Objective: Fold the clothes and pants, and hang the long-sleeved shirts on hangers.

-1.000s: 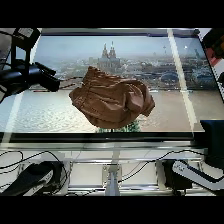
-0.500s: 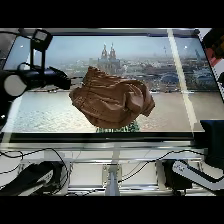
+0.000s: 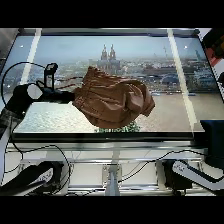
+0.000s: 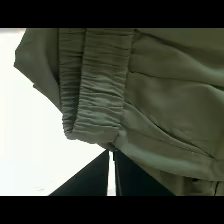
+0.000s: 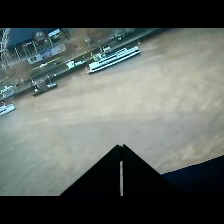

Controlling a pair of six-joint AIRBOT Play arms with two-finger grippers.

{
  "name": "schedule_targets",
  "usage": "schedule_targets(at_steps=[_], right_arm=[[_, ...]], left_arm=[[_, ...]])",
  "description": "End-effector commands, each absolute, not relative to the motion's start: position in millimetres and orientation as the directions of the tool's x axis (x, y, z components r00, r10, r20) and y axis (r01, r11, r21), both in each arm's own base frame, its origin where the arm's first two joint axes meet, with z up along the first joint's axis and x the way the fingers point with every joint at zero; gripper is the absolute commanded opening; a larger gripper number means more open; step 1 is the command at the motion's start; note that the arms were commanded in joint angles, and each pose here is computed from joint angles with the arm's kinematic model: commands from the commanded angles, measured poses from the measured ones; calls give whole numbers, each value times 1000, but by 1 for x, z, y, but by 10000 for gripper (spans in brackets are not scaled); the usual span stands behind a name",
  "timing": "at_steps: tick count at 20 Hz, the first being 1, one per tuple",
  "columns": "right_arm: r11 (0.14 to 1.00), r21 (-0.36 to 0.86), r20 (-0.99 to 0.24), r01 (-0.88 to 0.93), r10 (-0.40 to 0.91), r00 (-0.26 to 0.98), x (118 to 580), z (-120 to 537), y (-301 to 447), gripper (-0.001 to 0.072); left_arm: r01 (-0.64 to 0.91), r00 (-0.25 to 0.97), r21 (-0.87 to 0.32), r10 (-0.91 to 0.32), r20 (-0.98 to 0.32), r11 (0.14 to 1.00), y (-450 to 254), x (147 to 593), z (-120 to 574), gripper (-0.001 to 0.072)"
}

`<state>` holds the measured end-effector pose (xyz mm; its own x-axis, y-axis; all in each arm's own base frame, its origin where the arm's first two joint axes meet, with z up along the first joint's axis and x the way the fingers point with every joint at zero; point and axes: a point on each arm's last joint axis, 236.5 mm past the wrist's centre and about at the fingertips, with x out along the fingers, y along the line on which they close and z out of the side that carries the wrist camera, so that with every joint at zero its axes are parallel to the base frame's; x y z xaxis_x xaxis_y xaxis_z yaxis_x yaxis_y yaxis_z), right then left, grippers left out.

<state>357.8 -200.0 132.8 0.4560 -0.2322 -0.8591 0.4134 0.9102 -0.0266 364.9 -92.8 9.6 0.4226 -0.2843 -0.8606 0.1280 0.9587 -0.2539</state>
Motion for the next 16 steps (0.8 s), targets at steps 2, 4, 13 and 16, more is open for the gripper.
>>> schedule_targets(at_steps=[2,4,13,16], right_arm=[[911,-26,-859,413,-232,457,358,133,-200,24],[911,-26,-859,413,-232,457,358,133,-199,24],[911,-26,-859,413,-232,457,358,133,-200,24],[911,-26,-859,413,-232,457,358,133,-200,24]], left_arm=[[-65,368,-334,-288,-884,940,-72,353,-18,691],[-83,334,-332,-288,-898,939,-71,345,-31,688],[-153,319,-568,-503,-803,809,-123,361,-62,565],[-181,371,-597,-508,-778,782,-124,378,-66,548]])
